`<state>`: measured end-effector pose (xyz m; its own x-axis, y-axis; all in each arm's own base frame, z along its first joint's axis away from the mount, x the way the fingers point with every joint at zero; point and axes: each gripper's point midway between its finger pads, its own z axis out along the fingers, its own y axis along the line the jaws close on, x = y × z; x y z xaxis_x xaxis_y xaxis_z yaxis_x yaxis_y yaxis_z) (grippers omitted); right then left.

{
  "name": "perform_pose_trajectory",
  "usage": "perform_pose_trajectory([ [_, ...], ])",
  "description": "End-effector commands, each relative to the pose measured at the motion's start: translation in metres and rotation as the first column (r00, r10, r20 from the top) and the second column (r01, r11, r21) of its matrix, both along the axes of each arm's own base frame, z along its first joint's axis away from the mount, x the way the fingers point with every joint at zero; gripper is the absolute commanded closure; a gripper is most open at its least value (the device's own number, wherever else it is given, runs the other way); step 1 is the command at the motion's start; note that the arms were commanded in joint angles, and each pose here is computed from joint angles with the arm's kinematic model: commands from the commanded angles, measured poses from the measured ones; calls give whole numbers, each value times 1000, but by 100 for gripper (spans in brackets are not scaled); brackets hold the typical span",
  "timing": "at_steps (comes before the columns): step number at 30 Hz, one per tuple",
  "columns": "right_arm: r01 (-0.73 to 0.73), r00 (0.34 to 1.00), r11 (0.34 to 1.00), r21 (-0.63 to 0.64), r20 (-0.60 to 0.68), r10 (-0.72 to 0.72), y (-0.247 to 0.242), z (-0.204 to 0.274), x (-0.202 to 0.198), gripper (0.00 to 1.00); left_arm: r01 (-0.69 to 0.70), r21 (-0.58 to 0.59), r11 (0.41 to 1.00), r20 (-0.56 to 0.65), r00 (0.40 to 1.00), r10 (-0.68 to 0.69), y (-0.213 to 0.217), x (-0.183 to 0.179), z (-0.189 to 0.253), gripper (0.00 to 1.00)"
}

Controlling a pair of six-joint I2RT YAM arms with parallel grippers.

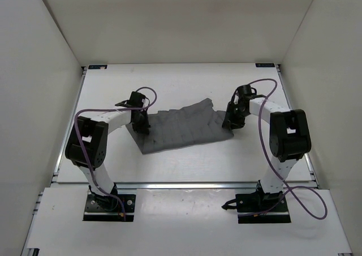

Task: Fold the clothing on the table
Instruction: Fold the skirt

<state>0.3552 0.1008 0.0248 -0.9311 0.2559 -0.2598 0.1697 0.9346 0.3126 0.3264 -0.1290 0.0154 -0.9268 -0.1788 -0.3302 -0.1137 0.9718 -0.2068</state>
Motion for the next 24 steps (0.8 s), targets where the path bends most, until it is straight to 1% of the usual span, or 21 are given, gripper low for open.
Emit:
perform_pose_trajectory([
  [1,-16,1000,1000,15,2,16,9,-7,7,61,16,-3,1000,-9,1000,-16,-5,2,-1,100],
  [3,-31,1000,999,34,5,30,17,-6,6,66,21,-12,1000,-19,1000,-21,-8,1,-4,100],
  [4,-26,1000,998,57,7,26,20,-6,8,72,32,-11,999,-38,999,-32,-9,-4,-10,100],
  [7,-28,999,996,88,27,25,27,-2,17,88,45,-35,998,-38,998,-46,-17,-3,-10,100],
  [8,-36,999,995,95,15,35,29,-2,14,92,50,-39,998,-44,998,-52,-19,-4,-13,100],
  [9,-30,999,995,94,14,29,27,2,17,93,57,-41,998,-43,997,-59,-21,-2,-14,100],
  [11,-39,998,994,98,56,33,26,17,30,99,68,-61,996,-31,997,-70,-30,5,-10,100],
  [12,-36,997,995,94,71,30,22,23,33,100,68,-64,996,-30,997,-70,-31,8,-11,100],
  [15,-45,988,994,98,155,30,17,59,54,100,97,-99,990,-30,995,-100,-53,16,-11,100],
  [17,-89,973,988,127,225,58,24,88,69,100,126,-117,985,-9,992,-128,-72,25,-6,100],
  [19,-141,951,980,141,294,94,31,118,77,100,132,-128,983,-10,991,-135,-84,30,-10,100],
  [20,-143,939,982,124,330,95,31,132,85,100,139,-138,981,-13,990,-142,-91,31,-11,100],
  [21,-161,934,979,124,338,111,40,140,82,99,145,-153,978,-8,989,-148,-99,33,-10,100],
  [22,-195,917,973,120,375,137,51,153,83,100,141,-168,976,6,990,-141,-102,38,-6,100],
  [24,-233,891,966,110,423,166,65,172,81,100,110,-218,970,-6,993,-114,-113,42,-11,100],
])
